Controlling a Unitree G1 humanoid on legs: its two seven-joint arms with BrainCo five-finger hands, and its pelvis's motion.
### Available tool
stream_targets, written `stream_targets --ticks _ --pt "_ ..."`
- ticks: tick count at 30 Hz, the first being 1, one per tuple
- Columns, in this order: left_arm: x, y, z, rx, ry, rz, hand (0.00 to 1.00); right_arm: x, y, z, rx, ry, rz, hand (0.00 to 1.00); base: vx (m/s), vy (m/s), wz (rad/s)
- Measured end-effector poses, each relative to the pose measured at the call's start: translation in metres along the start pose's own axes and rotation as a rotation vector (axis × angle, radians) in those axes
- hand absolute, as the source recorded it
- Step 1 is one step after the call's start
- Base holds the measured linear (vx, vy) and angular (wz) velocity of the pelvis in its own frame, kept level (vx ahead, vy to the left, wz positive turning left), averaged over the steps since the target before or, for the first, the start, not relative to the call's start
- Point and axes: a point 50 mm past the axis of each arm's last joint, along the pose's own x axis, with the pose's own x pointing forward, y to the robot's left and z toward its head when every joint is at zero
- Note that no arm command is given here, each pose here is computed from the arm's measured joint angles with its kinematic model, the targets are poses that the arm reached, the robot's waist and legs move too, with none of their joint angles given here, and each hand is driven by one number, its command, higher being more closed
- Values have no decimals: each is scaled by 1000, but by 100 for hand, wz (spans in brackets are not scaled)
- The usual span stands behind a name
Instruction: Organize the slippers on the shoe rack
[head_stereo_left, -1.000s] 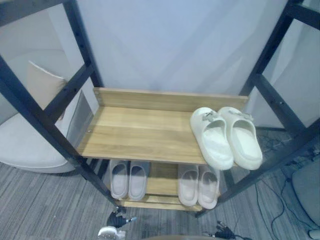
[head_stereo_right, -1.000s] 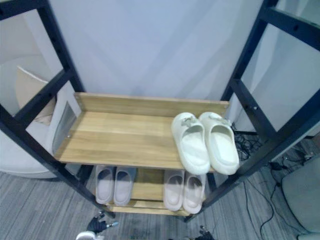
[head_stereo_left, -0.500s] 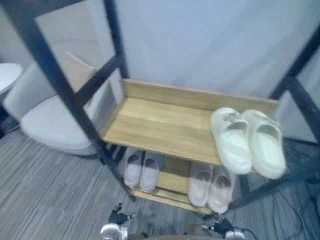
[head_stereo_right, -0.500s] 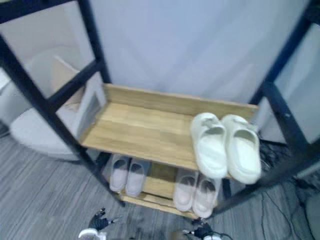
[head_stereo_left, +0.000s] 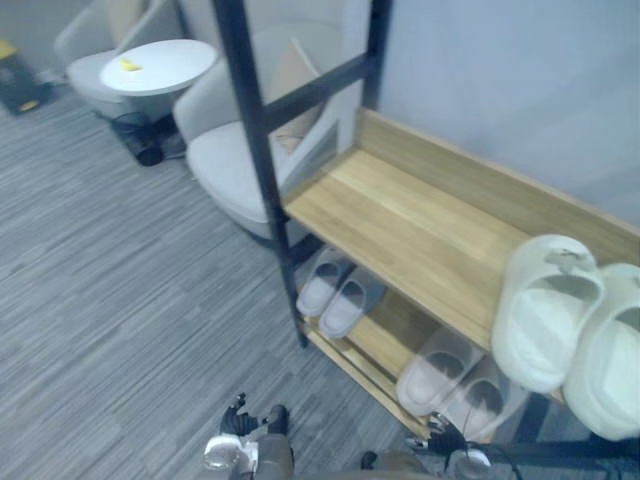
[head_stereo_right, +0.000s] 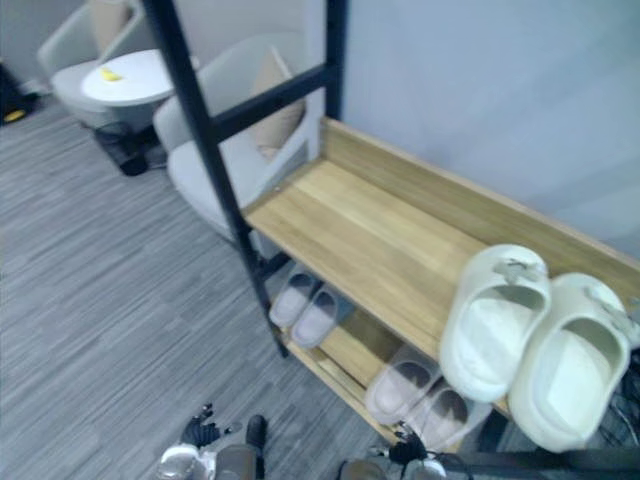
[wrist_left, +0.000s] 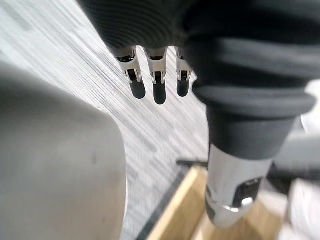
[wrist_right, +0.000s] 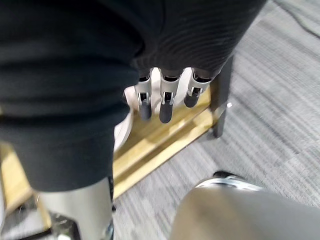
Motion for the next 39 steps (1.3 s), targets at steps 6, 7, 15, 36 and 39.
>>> stream_targets --ticks 6,7,15,36,39 --pt "1 4 -5 26 31 6 0 1 37 14 75 -31 83 0 -49 210 45" --pt "1 4 -6 31 33 8 0 0 39 15 79 -31 88 0 -47 150 17" --pt "2 7 -6 70 33 6 0 1 40 17 80 -35 97 0 24 154 39" --pt "6 2 20 -135 -45 41 0 5 33 28 97 -56 61 0 320 -34 102" --pt "6 9 16 -135 -34 59 0 7 39 33 73 -60 84 0 450 256 52"
